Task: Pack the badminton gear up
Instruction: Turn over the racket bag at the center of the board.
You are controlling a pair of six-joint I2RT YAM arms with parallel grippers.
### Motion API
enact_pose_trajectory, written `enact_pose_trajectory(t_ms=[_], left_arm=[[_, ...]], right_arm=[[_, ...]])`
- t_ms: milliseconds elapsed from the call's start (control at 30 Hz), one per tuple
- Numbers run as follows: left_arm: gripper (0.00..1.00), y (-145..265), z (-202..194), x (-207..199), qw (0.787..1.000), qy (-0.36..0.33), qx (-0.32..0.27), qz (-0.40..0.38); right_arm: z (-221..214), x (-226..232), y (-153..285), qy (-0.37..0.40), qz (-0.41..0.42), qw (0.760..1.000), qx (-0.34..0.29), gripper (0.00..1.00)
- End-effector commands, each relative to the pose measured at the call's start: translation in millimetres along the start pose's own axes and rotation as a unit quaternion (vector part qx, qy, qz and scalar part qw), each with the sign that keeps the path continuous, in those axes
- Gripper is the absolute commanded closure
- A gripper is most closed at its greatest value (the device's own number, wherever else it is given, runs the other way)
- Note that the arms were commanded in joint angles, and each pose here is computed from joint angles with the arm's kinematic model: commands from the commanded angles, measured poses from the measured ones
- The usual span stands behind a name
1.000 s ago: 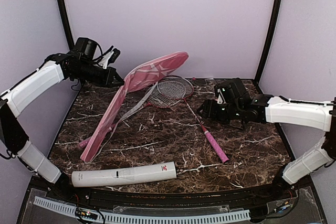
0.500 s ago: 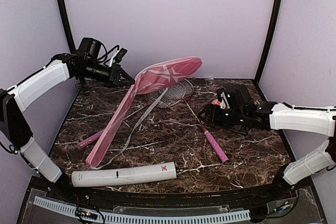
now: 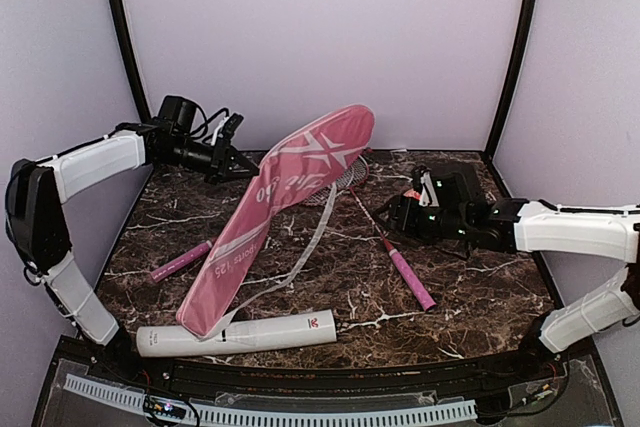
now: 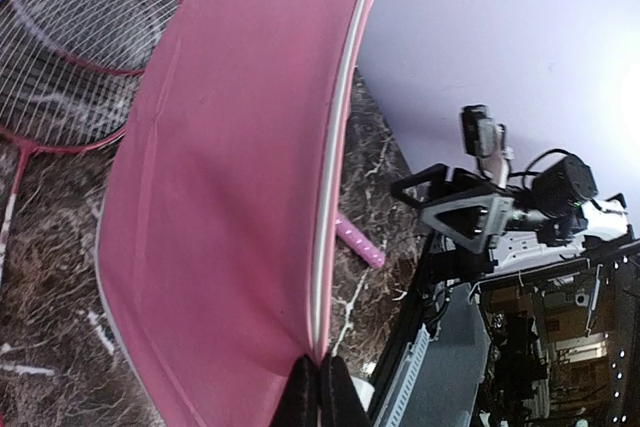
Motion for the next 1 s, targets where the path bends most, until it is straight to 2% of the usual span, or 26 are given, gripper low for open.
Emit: enact_pose_trajectory(t_ms=[0,200,367,433,567,667,767,833,967], left_arm=[[1.00,0.0,-25.4,49.4,1.000,0.014,0.008,0.016],[1.00,17.5,-66.1,121.4,0.993,0.074,0.029,0.091],[1.00,19.8,-80.6,145.0,0.986,0.069,0.051,0.145],[0.93,20.4,-83.9,147.3,0.984,0.061,0.057,0.158],[0.61,35.4,-86.3,151.1,0.967,0.037,0.085,0.238],[0.44,55.0,-79.8,144.6,0.941,0.000,0.097,0.325],[0.36,64.0,-72.5,123.8,0.917,-0.045,0.096,0.385],[0.35,59.5,-66.7,99.0,0.914,-0.076,0.088,0.388],[0.39,27.9,-76.2,52.0,0.933,-0.088,0.091,0.337]], right_arm=[[-4.2,3.5,3.5,-0.003,0.016,1.000,-0.002,0.28],[-4.8,4.5,5.3,0.001,0.014,1.000,-0.004,0.28],[-6.6,6.0,2.1,0.001,0.016,1.000,0.000,0.28],[-8.1,7.0,0.4,0.002,0.017,1.000,0.003,0.28],[-8.9,10.2,-3.2,0.004,0.018,1.000,0.005,0.28],[-8.4,13.2,-4.2,0.007,0.020,1.000,0.004,0.28],[-9.0,13.5,-6.0,0.007,0.019,1.000,0.005,0.28],[-9.3,13.0,-7.5,0.008,0.019,1.000,0.005,0.28],[-11.2,11.0,-9.8,0.007,0.016,1.000,0.007,0.28]])
Point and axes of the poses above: each gripper's point midway between its finger pads, its own y axis back along the fingers, its own x axis along the line the jaws close on, z = x × y, the point moved 5 cm from there along y, back along the fingers, and after that the axes turned 15 degrees about -y, right-handed, at the moved point
